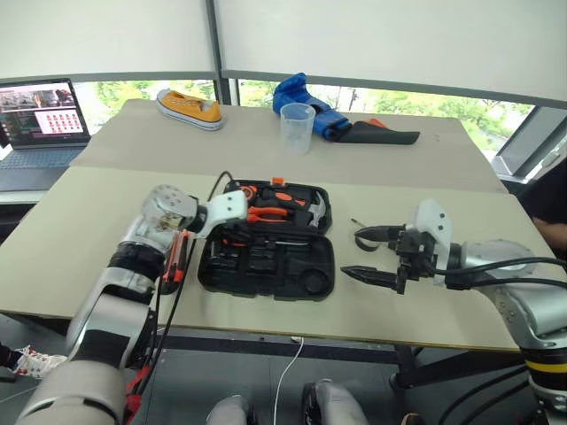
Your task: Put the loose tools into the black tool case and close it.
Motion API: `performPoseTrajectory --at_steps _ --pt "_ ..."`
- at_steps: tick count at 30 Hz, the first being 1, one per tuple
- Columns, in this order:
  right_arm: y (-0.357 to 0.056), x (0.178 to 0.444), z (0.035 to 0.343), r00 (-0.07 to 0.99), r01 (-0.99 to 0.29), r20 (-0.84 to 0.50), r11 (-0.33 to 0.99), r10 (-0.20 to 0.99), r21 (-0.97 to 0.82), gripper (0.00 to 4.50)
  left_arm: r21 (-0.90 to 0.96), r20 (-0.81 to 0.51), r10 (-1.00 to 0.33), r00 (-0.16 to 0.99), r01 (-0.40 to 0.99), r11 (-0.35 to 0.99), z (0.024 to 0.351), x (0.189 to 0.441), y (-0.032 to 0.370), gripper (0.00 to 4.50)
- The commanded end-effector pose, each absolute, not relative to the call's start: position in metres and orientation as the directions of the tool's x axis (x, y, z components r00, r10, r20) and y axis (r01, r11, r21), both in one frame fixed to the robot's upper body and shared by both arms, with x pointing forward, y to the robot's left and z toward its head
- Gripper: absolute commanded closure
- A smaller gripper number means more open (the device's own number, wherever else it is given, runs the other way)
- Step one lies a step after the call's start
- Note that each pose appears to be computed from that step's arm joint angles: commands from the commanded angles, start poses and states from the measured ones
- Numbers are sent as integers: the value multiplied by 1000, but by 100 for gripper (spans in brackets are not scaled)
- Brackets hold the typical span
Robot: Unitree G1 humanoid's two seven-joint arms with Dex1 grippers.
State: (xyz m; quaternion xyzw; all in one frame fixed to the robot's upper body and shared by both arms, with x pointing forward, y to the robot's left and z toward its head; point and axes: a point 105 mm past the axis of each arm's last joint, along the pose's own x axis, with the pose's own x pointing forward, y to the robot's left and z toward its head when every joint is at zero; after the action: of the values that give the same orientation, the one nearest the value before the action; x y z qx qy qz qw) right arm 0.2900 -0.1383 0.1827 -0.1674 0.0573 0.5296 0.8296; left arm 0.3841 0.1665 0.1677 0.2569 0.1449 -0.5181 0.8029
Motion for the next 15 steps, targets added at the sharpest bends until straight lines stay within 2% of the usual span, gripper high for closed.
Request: performPoseTrajectory --at_steps 1,4,7,10,15 --pt "-123 290 196 386 -906 -235 318 892 -281 0 220 -327 -720 611 791 571 216 359 215 224" --pt "-112 291 198 349 -917 -229 280 909 -285 0 138 -299 -609 735 665 734 214 329 254 115" --pt "-113 298 199 356 -912 -230 284 906 -294 0 119 -273 -609 745 654 747 211 294 255 6" --pt "-123 307 201 409 -892 -229 335 883 -303 0 100 -231 -670 705 702 705 217 273 238 2" --pt "-161 313 197 522 -844 -268 445 810 -300 0 119 -182 -772 609 793 598 234 264 204 2"
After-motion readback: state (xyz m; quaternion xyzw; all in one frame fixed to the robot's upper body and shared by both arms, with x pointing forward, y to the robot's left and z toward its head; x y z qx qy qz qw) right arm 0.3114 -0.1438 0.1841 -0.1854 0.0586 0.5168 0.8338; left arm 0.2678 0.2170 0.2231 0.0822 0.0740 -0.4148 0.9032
